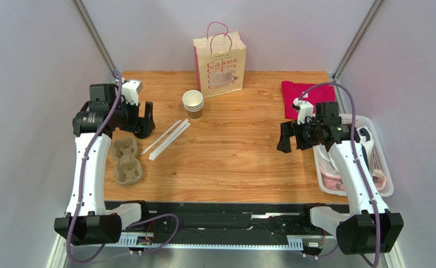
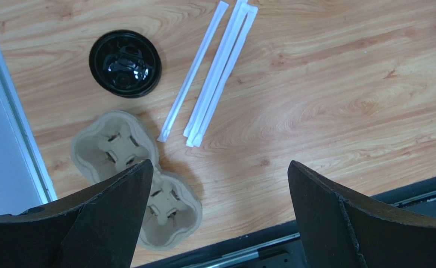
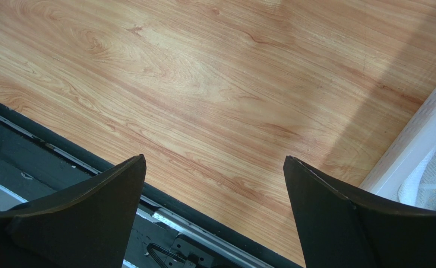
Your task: Pack the takeout coffee
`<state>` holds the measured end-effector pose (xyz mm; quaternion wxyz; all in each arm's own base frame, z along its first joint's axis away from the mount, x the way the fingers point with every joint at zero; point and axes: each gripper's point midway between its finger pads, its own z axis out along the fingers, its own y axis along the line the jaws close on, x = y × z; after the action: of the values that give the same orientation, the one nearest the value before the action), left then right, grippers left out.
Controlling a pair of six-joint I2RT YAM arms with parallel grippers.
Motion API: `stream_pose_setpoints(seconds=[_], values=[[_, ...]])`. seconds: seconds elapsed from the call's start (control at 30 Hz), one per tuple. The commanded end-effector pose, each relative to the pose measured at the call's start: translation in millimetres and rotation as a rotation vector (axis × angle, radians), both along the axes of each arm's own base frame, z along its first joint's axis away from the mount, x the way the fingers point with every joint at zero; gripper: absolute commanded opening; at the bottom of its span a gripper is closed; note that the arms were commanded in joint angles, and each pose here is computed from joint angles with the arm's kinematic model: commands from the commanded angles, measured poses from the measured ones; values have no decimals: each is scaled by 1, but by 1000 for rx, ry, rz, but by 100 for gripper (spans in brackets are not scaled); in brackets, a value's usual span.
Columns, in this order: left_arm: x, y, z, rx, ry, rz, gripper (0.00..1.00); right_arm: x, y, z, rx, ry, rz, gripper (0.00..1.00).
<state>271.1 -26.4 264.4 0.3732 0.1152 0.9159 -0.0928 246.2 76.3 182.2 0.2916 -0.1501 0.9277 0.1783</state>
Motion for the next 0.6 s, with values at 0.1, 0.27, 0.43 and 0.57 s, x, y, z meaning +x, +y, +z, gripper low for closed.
stream_pose_setpoints(seconds=[0.1, 0.27, 0.43, 0.57], values=[[51, -14, 39, -10, -93, -32, 99, 5, 3, 11, 12, -39, -2, 100], [92, -24, 53, 62, -144, 9, 99, 4, 1, 8, 2, -26, 0, 100], [118, -51, 52, 71, -137, -38, 99, 8, -2, 7, -16, -28, -9, 100], [139, -72, 35, 98, -104, -73, 94, 8, -2, 5, -18, -23, -7, 100]])
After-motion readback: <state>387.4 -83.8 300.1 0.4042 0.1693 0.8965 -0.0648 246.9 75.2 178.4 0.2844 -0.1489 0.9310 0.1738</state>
